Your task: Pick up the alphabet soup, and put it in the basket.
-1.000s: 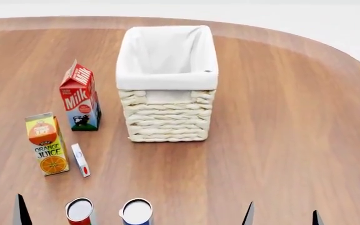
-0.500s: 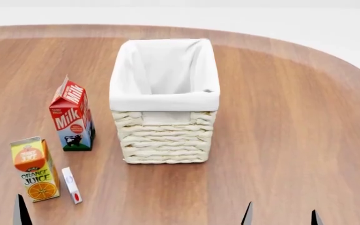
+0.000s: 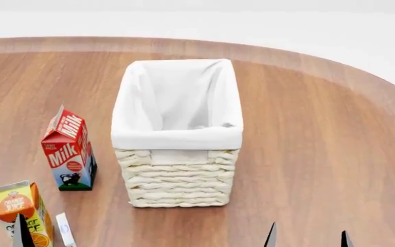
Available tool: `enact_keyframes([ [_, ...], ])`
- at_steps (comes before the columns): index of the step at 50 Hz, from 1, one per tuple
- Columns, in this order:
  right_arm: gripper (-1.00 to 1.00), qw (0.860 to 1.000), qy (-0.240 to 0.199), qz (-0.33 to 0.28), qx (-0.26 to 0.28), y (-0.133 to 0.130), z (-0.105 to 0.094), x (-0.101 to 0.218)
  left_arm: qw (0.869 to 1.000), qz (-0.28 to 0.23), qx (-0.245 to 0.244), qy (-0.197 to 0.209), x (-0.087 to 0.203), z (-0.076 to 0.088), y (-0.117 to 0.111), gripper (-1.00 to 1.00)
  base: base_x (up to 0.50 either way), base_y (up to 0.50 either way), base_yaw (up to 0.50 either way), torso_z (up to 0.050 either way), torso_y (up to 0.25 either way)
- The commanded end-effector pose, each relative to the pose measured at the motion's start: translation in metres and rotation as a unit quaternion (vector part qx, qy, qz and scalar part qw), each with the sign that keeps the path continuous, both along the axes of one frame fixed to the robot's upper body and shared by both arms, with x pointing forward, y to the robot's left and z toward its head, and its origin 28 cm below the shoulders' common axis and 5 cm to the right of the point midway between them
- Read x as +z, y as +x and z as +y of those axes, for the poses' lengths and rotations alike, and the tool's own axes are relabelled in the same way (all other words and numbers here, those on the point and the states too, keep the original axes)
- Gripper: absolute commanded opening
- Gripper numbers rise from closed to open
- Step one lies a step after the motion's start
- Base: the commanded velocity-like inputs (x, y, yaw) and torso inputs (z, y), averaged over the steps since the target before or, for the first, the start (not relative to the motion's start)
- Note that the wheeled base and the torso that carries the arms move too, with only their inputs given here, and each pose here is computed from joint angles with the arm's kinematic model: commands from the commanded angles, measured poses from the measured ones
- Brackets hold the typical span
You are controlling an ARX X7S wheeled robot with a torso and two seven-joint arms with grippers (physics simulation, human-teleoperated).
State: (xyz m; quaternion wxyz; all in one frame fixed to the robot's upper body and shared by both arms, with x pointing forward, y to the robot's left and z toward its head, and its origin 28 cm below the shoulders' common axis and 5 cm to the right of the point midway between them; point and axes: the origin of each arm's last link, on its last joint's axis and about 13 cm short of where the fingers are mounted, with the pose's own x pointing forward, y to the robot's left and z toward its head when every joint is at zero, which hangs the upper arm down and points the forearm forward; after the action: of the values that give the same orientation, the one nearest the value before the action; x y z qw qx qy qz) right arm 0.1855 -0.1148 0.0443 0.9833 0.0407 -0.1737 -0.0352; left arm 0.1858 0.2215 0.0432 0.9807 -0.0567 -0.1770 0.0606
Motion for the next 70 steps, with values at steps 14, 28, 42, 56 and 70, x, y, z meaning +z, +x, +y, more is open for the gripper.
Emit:
enact_keyframes([
  [14, 1.00, 1.000, 0.001, 0.000, 0.000, 0.001, 0.000, 0.000, 1.000, 0.000, 0.000, 0.000, 0.000, 0.000, 0.001, 1.00, 0.23, 0.00, 0.00, 0.000, 0.000],
  [28, 1.00, 1.000, 0.001, 0.000, 0.001, 0.000, 0.000, 0.000, 1.000, -0.001, 0.001, 0.000, 0.000, 0.000, 0.001, 1.00, 0.23, 0.00, 0.00, 0.000, 0.000],
  [42, 1.00, 1.000, 0.013, -0.004, 0.006, -0.001, 0.000, 0.000, 1.000, -0.001, 0.001, -0.001, 0.000, 0.000, 0.000, 1.00, 0.17, 0.00, 0.00, 0.000, 0.000],
  [56, 1.00, 1.000, 0.016, -0.009, 0.021, -0.003, -0.002, 0.002, 1.000, 0.000, 0.000, -0.001, 0.000, 0.000, 0.000, 1.00, 0.00, 0.00, 0.00, 0.000, 0.000],
  [70, 1.00, 0.991, -0.016, 0.004, 0.131, -0.011, -0.008, 0.001, 1.000, 0.001, 0.005, -0.003, 0.000, 0.003, 0.002, 1.00, 0.00, 0.00, 0.00, 0.000, 0.000],
])
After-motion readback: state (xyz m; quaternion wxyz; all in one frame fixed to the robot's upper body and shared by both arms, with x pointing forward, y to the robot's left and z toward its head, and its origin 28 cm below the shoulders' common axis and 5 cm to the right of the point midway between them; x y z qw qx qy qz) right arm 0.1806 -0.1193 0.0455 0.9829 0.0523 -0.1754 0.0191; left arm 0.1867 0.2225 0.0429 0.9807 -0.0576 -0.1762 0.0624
